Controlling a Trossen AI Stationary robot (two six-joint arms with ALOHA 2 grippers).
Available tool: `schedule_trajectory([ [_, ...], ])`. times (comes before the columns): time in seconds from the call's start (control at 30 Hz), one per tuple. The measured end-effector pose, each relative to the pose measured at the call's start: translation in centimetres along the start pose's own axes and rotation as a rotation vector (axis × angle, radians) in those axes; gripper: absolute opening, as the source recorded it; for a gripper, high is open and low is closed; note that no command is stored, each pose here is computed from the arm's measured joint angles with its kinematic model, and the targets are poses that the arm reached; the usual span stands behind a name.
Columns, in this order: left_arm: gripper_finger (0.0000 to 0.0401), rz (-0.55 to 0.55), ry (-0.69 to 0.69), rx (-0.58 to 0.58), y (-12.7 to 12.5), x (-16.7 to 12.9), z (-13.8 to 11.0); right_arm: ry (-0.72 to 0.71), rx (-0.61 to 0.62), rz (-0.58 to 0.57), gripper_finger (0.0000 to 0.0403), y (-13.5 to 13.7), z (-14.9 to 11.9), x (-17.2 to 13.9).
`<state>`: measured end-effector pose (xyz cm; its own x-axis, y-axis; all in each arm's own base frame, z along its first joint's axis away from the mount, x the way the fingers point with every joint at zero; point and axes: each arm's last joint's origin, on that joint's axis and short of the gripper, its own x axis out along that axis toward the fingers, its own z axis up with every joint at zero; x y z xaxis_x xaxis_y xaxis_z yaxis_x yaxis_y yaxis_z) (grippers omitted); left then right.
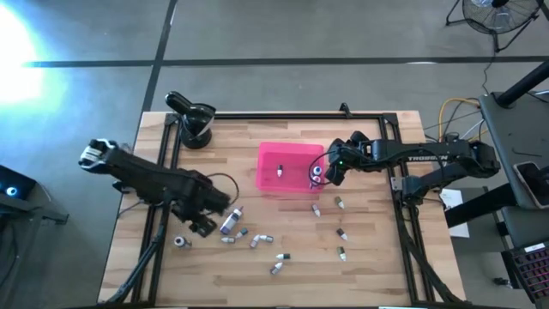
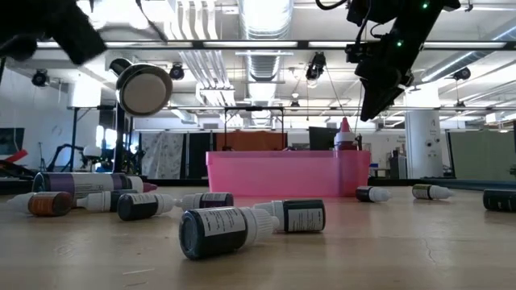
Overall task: Pick & Place food coloring
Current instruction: Put the large black food coloring bottle into the pink bin
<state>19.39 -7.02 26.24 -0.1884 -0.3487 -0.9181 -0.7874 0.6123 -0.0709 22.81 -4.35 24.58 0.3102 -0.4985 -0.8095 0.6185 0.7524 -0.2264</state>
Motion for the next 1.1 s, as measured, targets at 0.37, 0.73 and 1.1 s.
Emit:
schedule_trajectory([
  [0.37,0.0179,-0.107,-0.168,-0.372,1.0,0.6,-5.5,-0.037,0.020,0.015,0.0214,0.1,0.4,0.0],
  [0.73,0.0179,-0.074,-0.205,-0.449,-0.1,2.8,-6.8,-0.049,0.031,0.020,0.0214,0.2,0.5,0.0],
  [1.1,0.0179,-0.013,-0.219,-0.498,0.0,4.6,-7.5,-0.048,0.026,0.020,0.0214,0.2,0.5,0.0],
])
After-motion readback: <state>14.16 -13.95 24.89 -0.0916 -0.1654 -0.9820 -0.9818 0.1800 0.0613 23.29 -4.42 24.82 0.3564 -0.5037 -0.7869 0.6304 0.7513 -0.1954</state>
